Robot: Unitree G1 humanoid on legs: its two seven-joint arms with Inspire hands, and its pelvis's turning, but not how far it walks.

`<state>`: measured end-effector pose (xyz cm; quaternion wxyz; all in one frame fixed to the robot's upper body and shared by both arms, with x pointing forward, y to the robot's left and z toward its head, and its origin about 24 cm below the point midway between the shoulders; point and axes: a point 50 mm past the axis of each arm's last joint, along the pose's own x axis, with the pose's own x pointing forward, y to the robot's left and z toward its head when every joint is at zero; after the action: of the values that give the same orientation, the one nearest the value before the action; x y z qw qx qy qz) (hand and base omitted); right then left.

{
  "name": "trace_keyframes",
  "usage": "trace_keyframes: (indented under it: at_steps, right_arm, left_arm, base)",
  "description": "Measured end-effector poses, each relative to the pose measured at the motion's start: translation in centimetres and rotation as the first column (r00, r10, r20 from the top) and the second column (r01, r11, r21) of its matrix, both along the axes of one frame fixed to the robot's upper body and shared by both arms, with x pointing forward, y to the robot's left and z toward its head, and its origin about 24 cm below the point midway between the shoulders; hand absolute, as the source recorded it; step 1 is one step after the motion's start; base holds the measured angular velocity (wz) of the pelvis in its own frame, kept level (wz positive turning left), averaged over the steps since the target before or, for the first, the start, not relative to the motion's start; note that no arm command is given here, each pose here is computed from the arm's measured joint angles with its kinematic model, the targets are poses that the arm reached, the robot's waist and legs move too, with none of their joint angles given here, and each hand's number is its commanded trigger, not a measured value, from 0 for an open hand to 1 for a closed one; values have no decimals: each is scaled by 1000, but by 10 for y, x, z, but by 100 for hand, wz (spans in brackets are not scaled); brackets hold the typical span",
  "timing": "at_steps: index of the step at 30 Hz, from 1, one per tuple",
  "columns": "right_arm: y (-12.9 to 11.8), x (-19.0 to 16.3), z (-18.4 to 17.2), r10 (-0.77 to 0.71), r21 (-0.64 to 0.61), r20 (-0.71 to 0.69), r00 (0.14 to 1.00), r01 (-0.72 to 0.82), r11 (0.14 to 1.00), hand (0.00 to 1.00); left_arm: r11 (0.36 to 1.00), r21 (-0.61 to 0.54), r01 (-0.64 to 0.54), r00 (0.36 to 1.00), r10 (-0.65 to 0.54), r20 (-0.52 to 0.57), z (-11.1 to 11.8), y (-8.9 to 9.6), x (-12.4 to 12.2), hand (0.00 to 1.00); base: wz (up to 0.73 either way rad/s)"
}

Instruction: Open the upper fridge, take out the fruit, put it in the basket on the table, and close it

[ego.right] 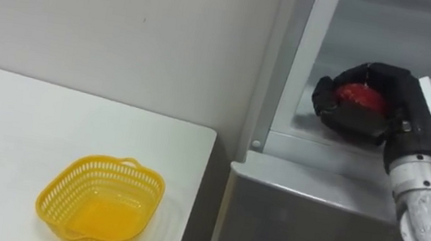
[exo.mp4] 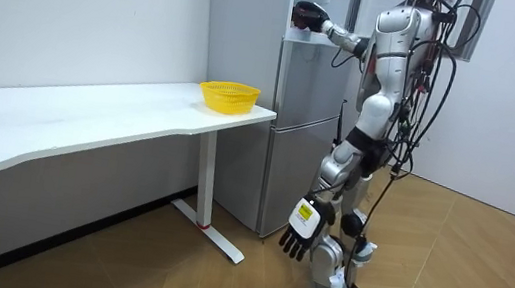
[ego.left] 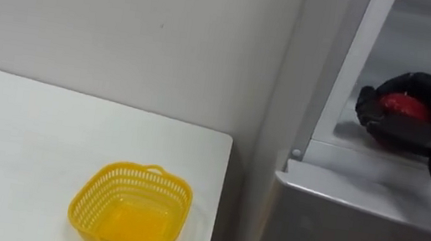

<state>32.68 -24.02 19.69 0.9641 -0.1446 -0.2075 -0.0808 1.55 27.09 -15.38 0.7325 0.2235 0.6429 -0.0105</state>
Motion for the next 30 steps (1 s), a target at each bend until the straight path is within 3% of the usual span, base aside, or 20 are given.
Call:
trace_keyframes:
  at_steps: [10, 14, 19, 25, 30]
  right_arm:
    - [30, -47, 58, -8, 54, 407, 913, -16, 998, 100]
    - [39, -68, 72, -12, 57, 529, 848, -21, 998, 100]
    - [58, -99, 91, 43, -39, 696, 717, -21, 999, 100]
    - [75, -115, 94, 89, -122, 777, 623, 11, 992, 100]
    - [92, -117, 90, 166, -231, 777, 608, 30, 973, 100]
  left_arm:
    - [1000, -26, 10, 999, -8, 50, -2, -10, 2, 0]
    - [1000, -24, 14, 998, -12, 64, -3, -12, 2, 0]
    - [999, -31, 14, 998, -12, 56, -3, -13, 0, 0]
    - [999, -38, 20, 998, -18, 55, -5, -16, 0, 0]
    - [998, -44, 36, 998, -33, 48, -7, -18, 3, 0]
  base:
    - [-2]
    - [-4]
    - [-3]
    - [0]
    - [1]
